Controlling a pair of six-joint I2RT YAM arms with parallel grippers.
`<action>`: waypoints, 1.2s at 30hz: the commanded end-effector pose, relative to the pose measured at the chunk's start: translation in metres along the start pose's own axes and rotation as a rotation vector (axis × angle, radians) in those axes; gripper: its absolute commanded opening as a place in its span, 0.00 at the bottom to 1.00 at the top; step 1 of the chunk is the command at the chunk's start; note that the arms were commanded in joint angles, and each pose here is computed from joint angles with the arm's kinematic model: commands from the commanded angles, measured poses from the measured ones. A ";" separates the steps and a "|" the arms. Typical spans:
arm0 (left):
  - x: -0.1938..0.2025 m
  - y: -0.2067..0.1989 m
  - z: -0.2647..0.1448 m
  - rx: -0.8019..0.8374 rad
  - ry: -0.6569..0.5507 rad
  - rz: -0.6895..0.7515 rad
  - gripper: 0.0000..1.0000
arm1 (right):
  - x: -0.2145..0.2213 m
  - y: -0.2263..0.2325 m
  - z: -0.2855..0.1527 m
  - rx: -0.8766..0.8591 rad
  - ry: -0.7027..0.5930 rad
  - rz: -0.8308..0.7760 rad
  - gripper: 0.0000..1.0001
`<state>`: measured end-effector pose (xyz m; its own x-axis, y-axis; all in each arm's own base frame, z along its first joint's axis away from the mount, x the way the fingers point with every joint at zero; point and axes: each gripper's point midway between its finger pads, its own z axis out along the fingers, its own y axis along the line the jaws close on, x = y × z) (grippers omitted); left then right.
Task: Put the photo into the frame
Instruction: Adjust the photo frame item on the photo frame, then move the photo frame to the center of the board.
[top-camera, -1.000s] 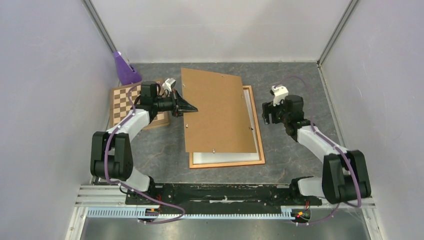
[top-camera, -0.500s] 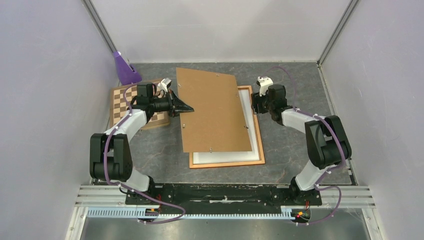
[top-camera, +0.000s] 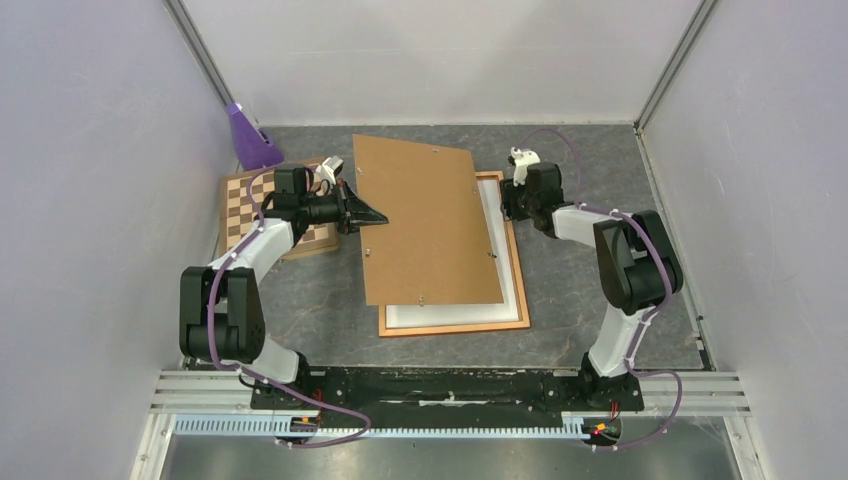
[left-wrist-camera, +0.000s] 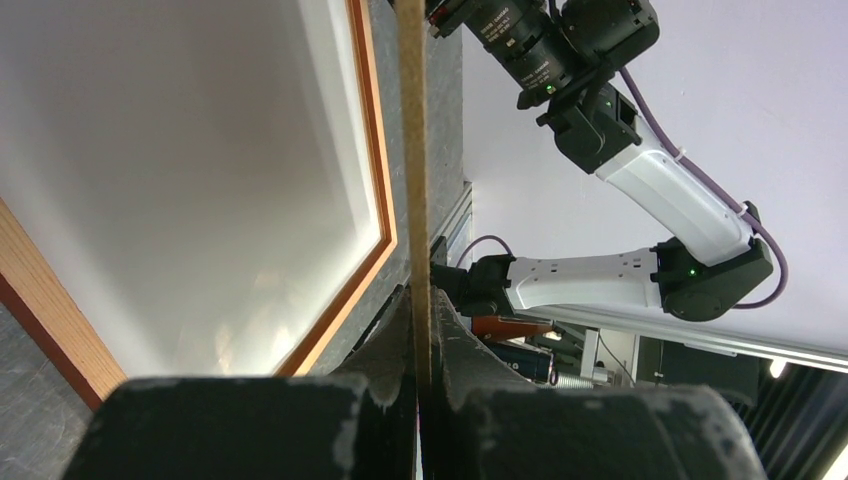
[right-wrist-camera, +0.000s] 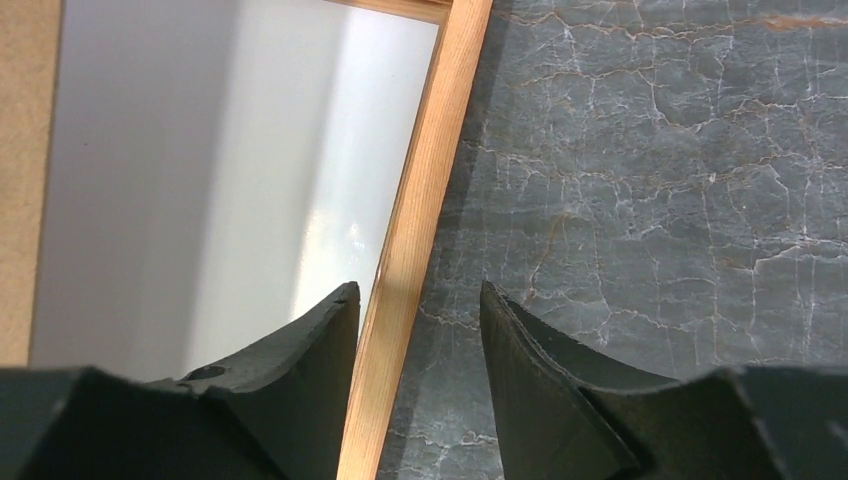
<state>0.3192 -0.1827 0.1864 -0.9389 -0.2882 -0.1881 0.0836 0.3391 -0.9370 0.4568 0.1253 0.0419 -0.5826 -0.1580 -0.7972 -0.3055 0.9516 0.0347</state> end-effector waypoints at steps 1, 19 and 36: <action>-0.004 -0.026 -0.007 0.079 0.005 0.111 0.02 | -0.013 -0.003 0.009 0.029 -0.019 0.008 0.50; -0.005 -0.013 -0.001 0.068 0.011 0.084 0.02 | -0.015 -0.016 0.022 0.060 -0.017 0.129 0.34; -0.005 -0.001 0.038 0.109 0.079 0.031 0.02 | -0.032 -0.041 0.034 0.087 -0.048 0.214 0.33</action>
<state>0.3285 -0.1998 0.1526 -0.9587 -0.2488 -0.1382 0.0495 0.3323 -0.9419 0.4925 0.1040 0.0268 -0.6353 0.0330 -0.7716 -0.1254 0.9814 0.1453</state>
